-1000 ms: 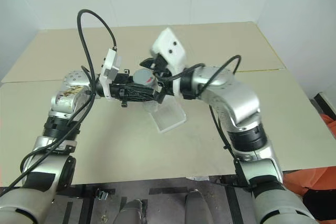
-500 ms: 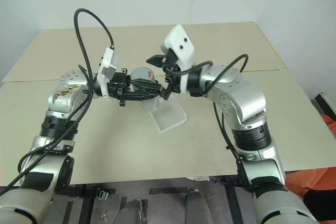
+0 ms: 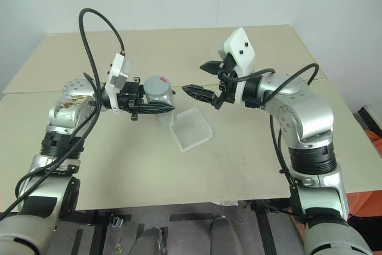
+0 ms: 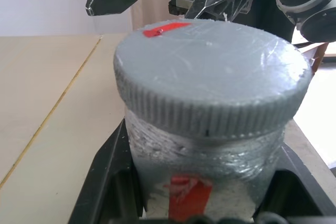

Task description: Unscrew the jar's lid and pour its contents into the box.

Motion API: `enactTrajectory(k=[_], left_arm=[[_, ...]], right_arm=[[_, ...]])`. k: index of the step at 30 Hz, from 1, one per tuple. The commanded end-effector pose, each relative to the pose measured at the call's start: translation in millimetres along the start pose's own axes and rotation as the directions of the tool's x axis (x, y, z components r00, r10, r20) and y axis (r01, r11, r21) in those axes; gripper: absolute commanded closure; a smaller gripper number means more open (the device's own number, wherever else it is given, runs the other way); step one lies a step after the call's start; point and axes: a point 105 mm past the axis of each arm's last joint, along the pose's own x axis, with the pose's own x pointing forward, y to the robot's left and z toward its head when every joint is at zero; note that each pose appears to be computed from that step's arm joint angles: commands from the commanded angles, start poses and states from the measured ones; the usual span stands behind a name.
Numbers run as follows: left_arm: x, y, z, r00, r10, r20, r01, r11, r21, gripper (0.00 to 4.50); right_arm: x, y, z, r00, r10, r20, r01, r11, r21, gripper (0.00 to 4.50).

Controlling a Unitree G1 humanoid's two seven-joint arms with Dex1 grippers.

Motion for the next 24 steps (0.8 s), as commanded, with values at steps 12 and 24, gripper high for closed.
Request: enactTrajectory(k=[12, 24], left_arm=[[9.7, -1.7, 13.1, 0.999, -0.036, 0.04, 0.034, 0.999, 0.04, 2.53], [7.9, -3.7, 13.6, 0.999, -0.038, 0.036, 0.037, 0.998, 0.042, 2.53]], right_arm=[[30.3, 52.3, 37.9, 0.986, 0.124, 0.115, -0.117, 0.991, -0.068, 0.04], [53.3, 45.9, 34.3, 0.988, 0.112, 0.109, -0.104, 0.992, -0.073, 0.04]])
